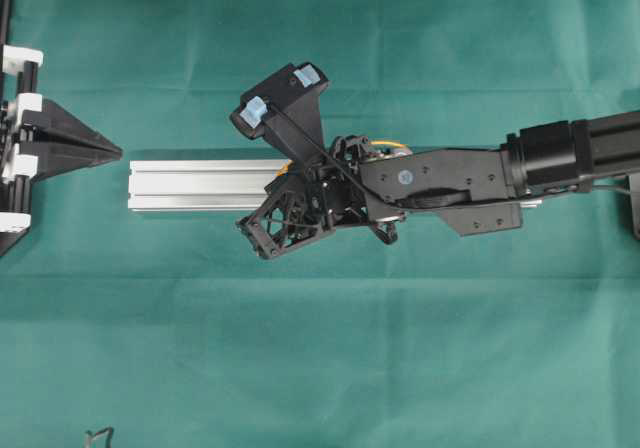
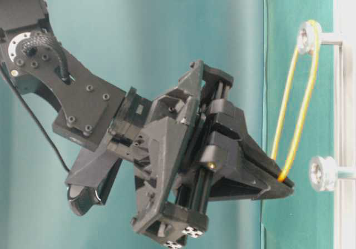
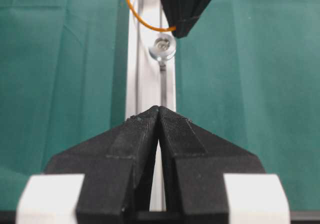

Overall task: Hook the rubber onto the shaft.
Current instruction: 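Pull the band further left toward the left metal knob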

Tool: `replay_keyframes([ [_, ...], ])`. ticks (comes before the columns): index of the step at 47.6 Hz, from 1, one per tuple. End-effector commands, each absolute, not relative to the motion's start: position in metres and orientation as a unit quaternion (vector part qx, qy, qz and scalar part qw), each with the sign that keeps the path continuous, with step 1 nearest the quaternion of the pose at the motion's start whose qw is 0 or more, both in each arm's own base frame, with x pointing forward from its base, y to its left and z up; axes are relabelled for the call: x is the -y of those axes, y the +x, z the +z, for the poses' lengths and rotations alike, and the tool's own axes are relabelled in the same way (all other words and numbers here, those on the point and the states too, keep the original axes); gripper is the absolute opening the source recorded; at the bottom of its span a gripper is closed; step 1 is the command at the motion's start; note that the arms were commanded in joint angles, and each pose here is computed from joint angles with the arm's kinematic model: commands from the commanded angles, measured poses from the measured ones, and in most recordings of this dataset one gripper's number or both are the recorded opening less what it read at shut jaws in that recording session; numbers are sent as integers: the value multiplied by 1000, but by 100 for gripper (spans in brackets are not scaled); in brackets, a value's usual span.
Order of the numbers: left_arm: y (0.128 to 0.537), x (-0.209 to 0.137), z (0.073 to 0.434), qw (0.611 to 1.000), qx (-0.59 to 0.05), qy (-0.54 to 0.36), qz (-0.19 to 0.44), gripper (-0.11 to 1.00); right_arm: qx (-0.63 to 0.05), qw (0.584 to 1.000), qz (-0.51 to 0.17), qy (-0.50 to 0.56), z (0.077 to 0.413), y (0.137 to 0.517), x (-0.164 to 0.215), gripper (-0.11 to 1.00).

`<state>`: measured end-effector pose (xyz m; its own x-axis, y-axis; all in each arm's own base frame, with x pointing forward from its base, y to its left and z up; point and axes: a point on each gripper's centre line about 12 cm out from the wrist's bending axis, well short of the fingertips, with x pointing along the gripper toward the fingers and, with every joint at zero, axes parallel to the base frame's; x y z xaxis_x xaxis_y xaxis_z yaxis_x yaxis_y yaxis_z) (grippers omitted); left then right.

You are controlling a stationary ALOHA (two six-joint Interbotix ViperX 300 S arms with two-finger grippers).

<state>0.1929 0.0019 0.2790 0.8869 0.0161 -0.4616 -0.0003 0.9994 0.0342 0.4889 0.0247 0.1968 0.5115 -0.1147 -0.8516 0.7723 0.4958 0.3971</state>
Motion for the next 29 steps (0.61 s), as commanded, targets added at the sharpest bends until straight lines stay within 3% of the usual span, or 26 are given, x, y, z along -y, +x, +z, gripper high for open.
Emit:
replay_keyframes([
  [1,196,-2,292,975,-223,16,5,0,-377,780,-273,419,217,495,-25,6],
  [29,196,-2,291,975,-224,16,5,0,-368,783,-266,425,202,505,-20,6],
])
